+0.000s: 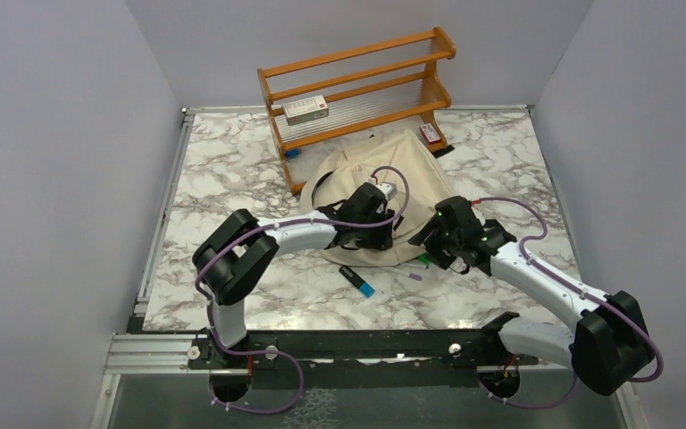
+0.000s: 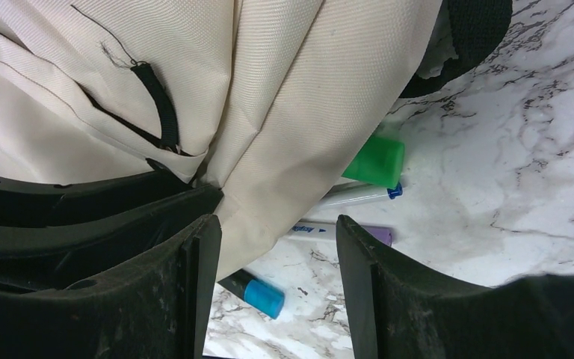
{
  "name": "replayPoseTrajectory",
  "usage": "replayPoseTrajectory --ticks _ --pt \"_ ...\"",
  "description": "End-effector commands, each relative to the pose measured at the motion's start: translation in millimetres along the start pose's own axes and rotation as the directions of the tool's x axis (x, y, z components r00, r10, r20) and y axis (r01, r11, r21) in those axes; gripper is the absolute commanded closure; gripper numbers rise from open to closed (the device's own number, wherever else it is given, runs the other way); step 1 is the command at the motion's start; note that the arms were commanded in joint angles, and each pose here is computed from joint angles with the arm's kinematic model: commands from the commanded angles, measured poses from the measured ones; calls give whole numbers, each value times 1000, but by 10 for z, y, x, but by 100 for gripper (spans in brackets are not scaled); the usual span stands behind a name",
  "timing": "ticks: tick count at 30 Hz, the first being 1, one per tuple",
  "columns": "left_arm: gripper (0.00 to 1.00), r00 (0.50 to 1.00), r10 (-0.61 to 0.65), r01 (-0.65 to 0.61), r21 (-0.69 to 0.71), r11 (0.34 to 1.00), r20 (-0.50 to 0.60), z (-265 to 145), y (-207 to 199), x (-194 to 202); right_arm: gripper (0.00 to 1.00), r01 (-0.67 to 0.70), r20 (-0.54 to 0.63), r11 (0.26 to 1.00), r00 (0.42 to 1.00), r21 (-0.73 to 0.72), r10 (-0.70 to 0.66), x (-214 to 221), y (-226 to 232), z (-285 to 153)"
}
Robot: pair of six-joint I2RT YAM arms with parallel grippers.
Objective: Pack the student bag
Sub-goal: Zip the student bag at the center of the board.
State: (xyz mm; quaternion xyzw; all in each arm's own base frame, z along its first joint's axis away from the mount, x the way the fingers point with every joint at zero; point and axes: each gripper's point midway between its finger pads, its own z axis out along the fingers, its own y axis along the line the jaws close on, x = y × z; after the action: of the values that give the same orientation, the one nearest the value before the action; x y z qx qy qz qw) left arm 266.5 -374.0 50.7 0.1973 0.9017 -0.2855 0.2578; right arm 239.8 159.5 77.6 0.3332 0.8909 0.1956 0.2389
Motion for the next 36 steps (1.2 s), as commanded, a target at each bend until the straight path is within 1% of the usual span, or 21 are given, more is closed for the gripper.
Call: replayPoseTrajectory --ticks 1,5,15,17,23,27,28,34,35,36 --pt "59 998 -5 4 26 1000 57 26 -110 -197 38 21 -8 999 1000 -37 -21 18 53 -7" --pt "62 997 -2 1 24 1000 80 16 -120 -261 38 39 -24 998 999 -45 -40 39 77 6" --pt "63 996 9 -12 29 1000 93 37 -154 -344 38 54 -23 998 998 -41 -55 37 74 19" --pt "67 996 12 -15 28 999 94 35 -150 -345 38 54 -24 998 998 -39 -55 40 65 27" --pt "87 995 18 -21 24 999 93 -12 -151 -347 38 48 -33 998 998 -32 -49 72 27 66" --pt "99 994 12 -16 40 999 112 -135 -197 -379 38 47 -39 998 998 -44 -49 80 65 95" --pt "100 993 7 -12 44 999 119 -168 -210 -383 38 48 -42 998 998 -42 -49 81 77 108" --pt "100 987 -8 -5 78 997 160 -374 -294 -444 34 22 -68 999 997 -38 -25 120 115 178" --pt "100 985 -7 -8 90 996 174 -406 -325 -478 33 8 -72 999 997 -46 -11 133 125 187" --pt "100 982 -6 -14 104 994 188 -434 -363 -515 30 1 -78 998 997 -55 -5 151 129 194"
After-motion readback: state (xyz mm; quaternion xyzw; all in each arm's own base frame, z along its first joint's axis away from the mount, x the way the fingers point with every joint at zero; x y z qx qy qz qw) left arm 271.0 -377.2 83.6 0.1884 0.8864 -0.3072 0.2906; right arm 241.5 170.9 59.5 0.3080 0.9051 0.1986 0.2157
